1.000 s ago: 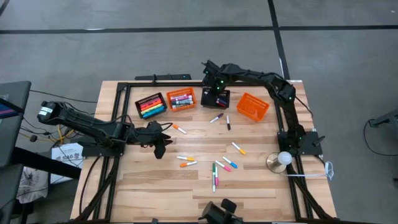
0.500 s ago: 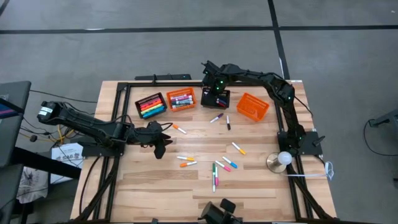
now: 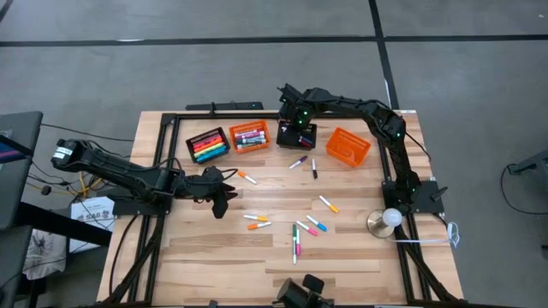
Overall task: Pick & Place Markers
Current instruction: Put the dark blue small marker pen into the right black bin, then put the green small marker pen into the right black bin
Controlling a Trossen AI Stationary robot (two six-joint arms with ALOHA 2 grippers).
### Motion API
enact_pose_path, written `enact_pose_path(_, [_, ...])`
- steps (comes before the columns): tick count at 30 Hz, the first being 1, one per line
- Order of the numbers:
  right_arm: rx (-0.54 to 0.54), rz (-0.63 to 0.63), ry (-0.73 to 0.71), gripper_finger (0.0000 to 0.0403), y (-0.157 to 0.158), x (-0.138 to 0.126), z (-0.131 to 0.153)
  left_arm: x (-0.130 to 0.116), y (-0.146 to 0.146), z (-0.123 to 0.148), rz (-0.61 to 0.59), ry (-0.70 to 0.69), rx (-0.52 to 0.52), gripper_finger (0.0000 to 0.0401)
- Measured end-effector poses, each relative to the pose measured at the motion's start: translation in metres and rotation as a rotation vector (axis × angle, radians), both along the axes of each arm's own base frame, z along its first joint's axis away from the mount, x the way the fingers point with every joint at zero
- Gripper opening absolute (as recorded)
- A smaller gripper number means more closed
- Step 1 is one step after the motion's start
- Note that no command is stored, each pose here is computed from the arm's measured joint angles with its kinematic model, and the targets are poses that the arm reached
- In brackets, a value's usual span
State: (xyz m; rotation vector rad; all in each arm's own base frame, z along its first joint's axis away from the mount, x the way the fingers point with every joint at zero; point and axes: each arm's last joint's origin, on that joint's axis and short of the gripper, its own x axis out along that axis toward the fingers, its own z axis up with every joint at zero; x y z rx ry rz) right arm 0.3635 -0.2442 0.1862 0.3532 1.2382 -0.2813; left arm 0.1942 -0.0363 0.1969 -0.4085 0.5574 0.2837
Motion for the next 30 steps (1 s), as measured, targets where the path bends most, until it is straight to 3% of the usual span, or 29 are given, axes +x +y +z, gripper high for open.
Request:
enact_pose_path(15, [0.002,0.003,-0.007,0.0195,0.002,-0.003,0.008,0.000,0.000,0.000,0.000,0.000,0.000,0.0121])
enact_pose_path(24, [0.077,0.132,-0.184,0.0201,0.032,-0.010,0.067,0.000,0.000,0.000,0.000,0.000,0.000,0.0121])
enact_pose_path(30, [0.062,0.281,-0.229,0.0191,0.082,-0.020,0.115,0.000,0.000,0.000,0.000,0.000,0.000,0.0121])
